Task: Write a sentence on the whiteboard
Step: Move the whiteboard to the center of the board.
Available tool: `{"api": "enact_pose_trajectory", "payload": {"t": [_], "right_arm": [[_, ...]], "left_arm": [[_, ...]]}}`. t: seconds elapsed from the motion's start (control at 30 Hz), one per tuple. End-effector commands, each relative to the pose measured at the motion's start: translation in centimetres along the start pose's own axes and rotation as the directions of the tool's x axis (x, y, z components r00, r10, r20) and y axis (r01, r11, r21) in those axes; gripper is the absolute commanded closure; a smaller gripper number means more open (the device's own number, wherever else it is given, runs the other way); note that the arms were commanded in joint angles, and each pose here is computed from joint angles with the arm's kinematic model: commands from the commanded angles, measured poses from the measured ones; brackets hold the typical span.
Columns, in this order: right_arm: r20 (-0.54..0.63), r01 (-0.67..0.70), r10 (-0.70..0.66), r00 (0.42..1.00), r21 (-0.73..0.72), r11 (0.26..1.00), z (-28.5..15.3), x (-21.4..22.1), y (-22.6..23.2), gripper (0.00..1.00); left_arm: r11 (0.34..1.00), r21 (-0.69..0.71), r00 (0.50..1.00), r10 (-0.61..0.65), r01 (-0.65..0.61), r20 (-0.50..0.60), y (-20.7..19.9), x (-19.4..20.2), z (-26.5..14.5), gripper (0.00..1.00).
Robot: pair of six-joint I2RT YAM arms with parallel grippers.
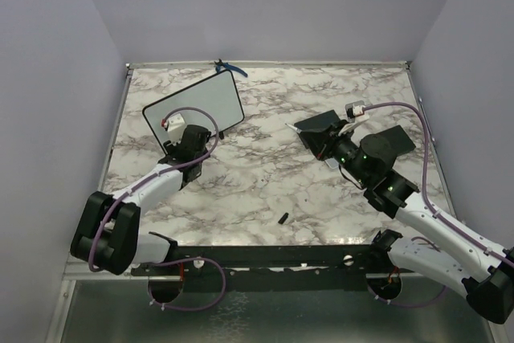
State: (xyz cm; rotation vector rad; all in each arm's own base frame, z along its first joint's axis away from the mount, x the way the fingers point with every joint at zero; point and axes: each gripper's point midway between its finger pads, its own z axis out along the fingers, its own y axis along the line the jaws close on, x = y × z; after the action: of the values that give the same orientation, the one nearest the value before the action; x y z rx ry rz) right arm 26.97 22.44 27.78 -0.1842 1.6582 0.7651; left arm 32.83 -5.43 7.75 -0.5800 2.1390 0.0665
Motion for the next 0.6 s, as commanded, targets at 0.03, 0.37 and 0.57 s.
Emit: {"api": "enact_pose_trajectory", "payload": {"t": [0.03, 0.37, 0.57], "right_arm": [[-0.017, 0.014, -0.013, 1.000, 0.024, 1.000, 0.0, 0.8, -0.6, 1.00], [-0.018, 0.006, -0.006, 1.000, 0.024, 1.000, 0.1, 0.9, -0.5, 1.00], [-0.028, -0.001, 0.002, 1.000, 0.016, 1.000, 0.7, 1.2, -0.4, 1.00]], "left_arm": [[0.996, -0.075, 0.998, -0.045, 0.048, 0.036, 1.7, 0.9, 2.3, 0.45], [0.993, -0.077, 0.996, -0.081, 0.084, 0.037, 2.4, 1.4, 4.0, 0.48], [0.993, -0.076, 0.996, -0.084, 0.086, 0.030, 2.9, 1.3, 4.9, 0.51]]}}
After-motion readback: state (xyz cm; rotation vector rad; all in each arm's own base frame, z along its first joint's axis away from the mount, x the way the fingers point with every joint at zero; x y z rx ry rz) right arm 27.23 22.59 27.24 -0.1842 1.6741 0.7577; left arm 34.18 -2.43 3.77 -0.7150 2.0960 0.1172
